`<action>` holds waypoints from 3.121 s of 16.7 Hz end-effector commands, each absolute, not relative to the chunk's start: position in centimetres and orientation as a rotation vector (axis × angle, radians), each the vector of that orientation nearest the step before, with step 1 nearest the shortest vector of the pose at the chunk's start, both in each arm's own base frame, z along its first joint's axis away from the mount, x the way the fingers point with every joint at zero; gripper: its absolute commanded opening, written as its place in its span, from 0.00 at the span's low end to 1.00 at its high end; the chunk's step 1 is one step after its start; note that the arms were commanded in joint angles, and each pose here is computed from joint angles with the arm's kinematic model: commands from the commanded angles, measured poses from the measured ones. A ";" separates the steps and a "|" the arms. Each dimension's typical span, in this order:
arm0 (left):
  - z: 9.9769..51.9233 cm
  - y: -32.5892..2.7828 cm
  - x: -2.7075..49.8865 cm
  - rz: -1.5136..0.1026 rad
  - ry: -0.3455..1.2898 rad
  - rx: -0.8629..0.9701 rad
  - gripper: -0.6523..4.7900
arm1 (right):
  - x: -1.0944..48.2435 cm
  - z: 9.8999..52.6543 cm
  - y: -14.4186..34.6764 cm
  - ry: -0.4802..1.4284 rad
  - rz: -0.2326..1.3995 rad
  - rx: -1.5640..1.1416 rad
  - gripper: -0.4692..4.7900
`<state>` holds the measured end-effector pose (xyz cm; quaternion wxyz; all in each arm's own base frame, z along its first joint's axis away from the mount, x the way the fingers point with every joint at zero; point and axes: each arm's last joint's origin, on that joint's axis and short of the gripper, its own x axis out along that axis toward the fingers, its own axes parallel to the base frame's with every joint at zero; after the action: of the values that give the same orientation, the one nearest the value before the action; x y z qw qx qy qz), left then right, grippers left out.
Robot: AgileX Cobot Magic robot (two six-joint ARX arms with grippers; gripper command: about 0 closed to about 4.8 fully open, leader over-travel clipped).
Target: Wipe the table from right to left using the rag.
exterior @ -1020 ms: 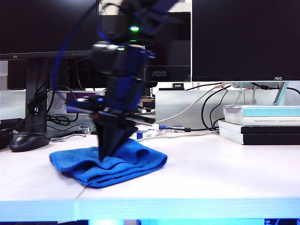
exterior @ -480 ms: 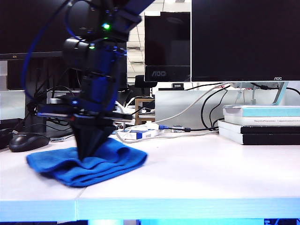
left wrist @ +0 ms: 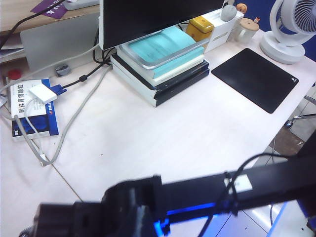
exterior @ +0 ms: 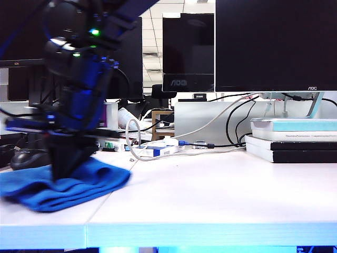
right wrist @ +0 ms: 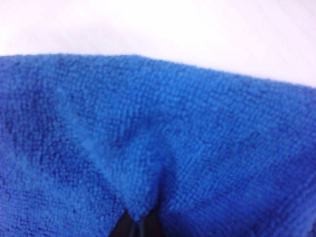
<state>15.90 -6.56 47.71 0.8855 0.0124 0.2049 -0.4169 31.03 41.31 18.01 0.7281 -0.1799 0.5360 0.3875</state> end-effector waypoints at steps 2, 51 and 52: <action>47.9 -6.5 15.7 -0.872 0.412 0.029 0.11 | 30.0 16.9 43.4 1.167 0.898 -0.404 0.08; 43.5 0.4 15.2 -0.218 0.761 -0.041 0.11 | 28.8 22.0 44.6 1.060 0.995 -0.324 0.52; 42.5 0.8 15.8 -0.206 0.779 -0.057 0.11 | 28.8 22.0 44.5 1.067 0.993 -0.327 0.52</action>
<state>15.32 0.49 42.94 0.9174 -0.0213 0.3840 -0.1023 28.74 44.74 21.28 0.7316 -0.1518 0.4890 0.4502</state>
